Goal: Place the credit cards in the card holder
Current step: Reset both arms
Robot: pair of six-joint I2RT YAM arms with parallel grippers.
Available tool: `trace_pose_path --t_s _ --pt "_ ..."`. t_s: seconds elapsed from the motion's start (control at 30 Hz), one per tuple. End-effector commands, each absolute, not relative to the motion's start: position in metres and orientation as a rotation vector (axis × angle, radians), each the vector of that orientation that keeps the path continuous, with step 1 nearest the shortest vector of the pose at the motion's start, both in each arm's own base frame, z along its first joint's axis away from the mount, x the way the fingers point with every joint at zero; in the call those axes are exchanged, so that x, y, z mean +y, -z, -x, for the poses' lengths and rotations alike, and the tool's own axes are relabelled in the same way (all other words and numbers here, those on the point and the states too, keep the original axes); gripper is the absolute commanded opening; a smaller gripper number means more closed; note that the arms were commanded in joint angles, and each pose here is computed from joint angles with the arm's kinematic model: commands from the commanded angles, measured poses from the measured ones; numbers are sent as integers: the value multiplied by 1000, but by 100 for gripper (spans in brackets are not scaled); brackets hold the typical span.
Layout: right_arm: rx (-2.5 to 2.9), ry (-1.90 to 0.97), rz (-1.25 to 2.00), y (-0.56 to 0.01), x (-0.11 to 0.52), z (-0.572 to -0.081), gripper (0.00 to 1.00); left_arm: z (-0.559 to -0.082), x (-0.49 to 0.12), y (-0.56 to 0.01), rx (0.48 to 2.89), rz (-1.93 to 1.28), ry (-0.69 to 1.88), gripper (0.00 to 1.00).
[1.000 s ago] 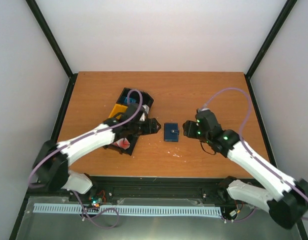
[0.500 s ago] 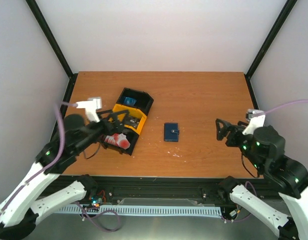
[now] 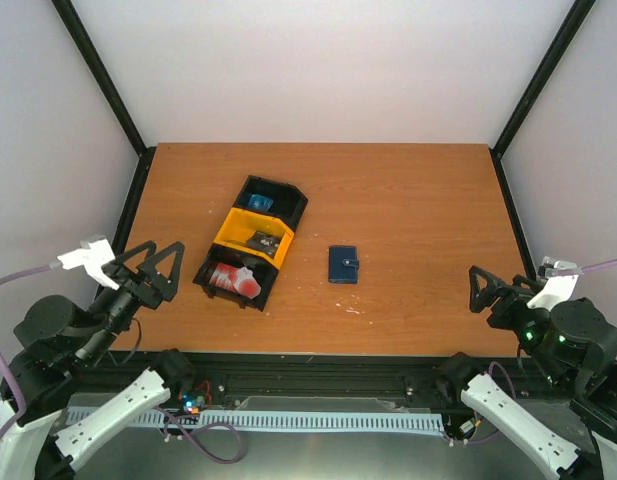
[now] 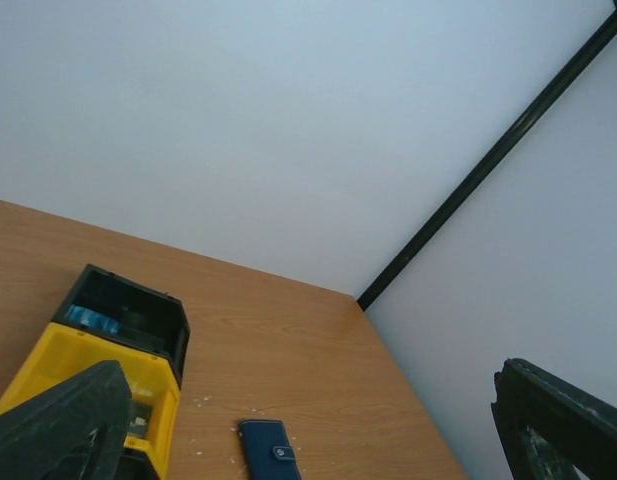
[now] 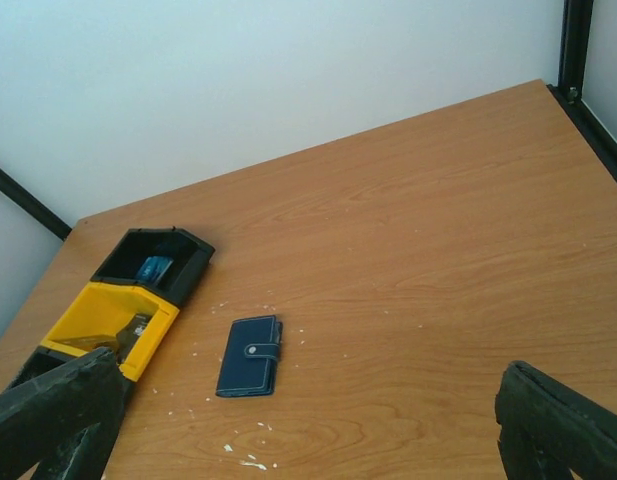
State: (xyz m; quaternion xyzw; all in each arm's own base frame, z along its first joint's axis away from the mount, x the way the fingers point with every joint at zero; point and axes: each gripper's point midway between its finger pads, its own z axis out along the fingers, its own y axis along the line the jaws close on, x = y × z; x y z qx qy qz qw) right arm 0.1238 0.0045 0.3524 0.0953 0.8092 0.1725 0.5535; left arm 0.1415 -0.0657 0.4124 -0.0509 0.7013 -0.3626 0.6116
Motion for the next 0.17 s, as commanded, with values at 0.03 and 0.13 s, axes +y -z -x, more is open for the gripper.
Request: trace_pose_path --t_s 0.03,0.13 --pt "1903 -413 -235 -356 -4 -113 100 -136 -48 -412 1632 138 761 100" --pt "1911 -419 -214 -357 -1 -112 100 -138 -45 -412 1632 160 747 100"
